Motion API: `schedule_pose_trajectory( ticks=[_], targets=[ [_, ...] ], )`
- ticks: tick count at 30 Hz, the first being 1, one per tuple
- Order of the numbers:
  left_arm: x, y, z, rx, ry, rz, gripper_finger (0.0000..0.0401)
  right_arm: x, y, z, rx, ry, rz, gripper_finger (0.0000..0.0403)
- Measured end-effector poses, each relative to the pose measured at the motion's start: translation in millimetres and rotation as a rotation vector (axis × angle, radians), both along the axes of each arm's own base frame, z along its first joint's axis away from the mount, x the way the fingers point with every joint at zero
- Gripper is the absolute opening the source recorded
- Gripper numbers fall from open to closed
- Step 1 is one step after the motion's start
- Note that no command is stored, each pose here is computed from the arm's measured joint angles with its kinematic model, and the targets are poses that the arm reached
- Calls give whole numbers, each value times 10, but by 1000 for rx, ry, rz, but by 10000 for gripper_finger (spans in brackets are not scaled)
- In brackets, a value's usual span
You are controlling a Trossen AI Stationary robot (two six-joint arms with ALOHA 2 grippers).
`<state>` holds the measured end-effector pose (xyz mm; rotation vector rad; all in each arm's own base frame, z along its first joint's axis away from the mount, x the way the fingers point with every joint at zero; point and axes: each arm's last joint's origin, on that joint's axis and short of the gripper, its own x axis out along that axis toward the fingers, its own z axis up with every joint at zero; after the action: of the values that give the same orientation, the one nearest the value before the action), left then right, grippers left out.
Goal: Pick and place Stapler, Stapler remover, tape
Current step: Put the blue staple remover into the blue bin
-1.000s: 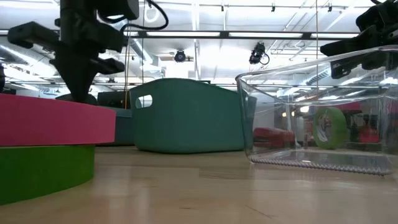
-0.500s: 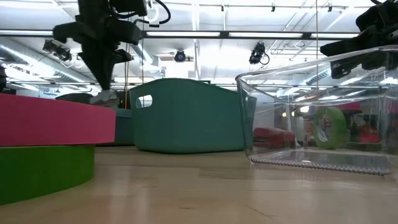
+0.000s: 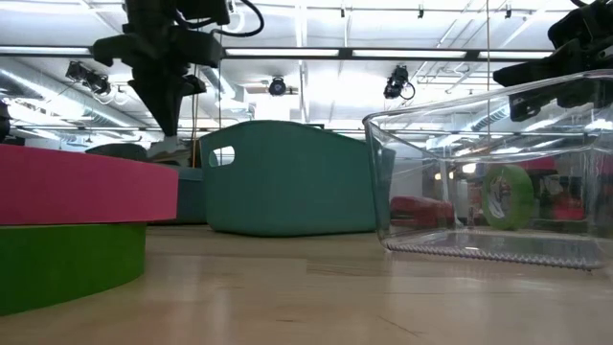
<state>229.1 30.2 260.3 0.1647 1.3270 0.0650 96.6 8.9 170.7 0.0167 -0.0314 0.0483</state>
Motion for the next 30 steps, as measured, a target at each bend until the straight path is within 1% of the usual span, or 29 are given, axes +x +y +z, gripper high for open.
schedule_pose_trajectory(
  ticks=[9, 26, 30],
  targets=[
    [48, 6, 14, 5, -53, 5, 0, 0, 0, 0, 0, 0, 0, 15],
    [51, 6, 13, -2, -58, 29, 0, 0, 0, 0, -3, 0, 0, 15],
    [67, 8, 59, -1, -73, 28, 0, 0, 0, 0, -3, 0, 0, 15]
  ],
)
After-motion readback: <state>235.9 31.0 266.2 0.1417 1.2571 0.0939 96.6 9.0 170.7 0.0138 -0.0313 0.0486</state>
